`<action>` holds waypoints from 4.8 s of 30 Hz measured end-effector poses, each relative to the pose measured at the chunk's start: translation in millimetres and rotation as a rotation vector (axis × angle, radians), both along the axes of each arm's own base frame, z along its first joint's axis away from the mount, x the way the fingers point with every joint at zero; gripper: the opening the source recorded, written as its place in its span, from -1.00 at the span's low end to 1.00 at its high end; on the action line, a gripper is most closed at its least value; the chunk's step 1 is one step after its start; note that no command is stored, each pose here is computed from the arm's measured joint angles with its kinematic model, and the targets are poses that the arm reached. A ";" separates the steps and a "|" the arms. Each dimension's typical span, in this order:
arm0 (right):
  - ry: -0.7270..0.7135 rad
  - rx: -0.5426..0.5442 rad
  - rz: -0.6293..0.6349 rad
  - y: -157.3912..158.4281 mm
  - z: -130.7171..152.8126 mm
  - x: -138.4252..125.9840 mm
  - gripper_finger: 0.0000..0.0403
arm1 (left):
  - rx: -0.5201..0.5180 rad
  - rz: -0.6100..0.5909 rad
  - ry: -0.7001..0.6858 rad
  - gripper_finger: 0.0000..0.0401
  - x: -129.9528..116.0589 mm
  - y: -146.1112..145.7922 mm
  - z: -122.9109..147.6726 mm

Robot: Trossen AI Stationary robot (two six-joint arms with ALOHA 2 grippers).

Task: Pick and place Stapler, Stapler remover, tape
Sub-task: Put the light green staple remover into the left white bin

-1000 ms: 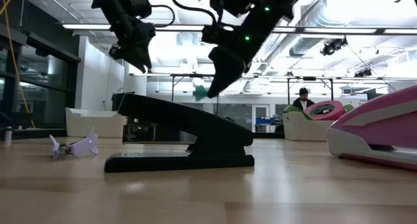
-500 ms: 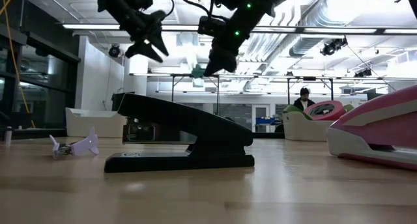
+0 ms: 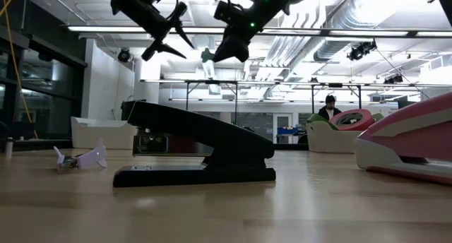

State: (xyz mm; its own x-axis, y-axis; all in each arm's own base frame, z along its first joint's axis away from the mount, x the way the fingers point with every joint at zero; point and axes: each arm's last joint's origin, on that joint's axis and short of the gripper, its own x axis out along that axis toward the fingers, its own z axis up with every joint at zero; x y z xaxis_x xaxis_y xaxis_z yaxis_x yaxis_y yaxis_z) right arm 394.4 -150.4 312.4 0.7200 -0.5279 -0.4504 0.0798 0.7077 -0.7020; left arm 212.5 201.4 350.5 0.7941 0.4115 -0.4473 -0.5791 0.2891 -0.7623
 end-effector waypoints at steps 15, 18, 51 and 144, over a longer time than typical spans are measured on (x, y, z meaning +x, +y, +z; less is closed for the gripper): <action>-0.040 -0.184 -0.062 -15.0 12.7 -0.9 -0.61 | -0.138 -0.084 -0.210 -0.17 22.3 15.9 -5.4; -0.021 -0.210 -0.061 -15.1 12.9 -1.0 -0.61 | -0.134 -0.078 -0.214 -0.17 22.7 16.5 -5.3; 0.167 -0.534 -0.036 -9.3 21.2 2.5 -0.61 | -0.159 -0.072 -0.313 -0.17 24.5 17.6 3.2; -0.165 0.210 -0.034 -10.6 39.9 -38.6 -0.61 | 0.787 -0.456 -0.008 0.01 3.4 34.2 10.7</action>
State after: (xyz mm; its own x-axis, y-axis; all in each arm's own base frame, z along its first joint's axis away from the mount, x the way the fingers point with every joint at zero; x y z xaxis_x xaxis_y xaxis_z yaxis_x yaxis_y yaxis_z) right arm 355.9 -161.0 352.3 0.7763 -0.4601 -0.4309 0.2067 0.8315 -0.5156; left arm 216.0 235.6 361.1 0.9565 0.2412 -0.1640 -0.2770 0.9274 -0.2515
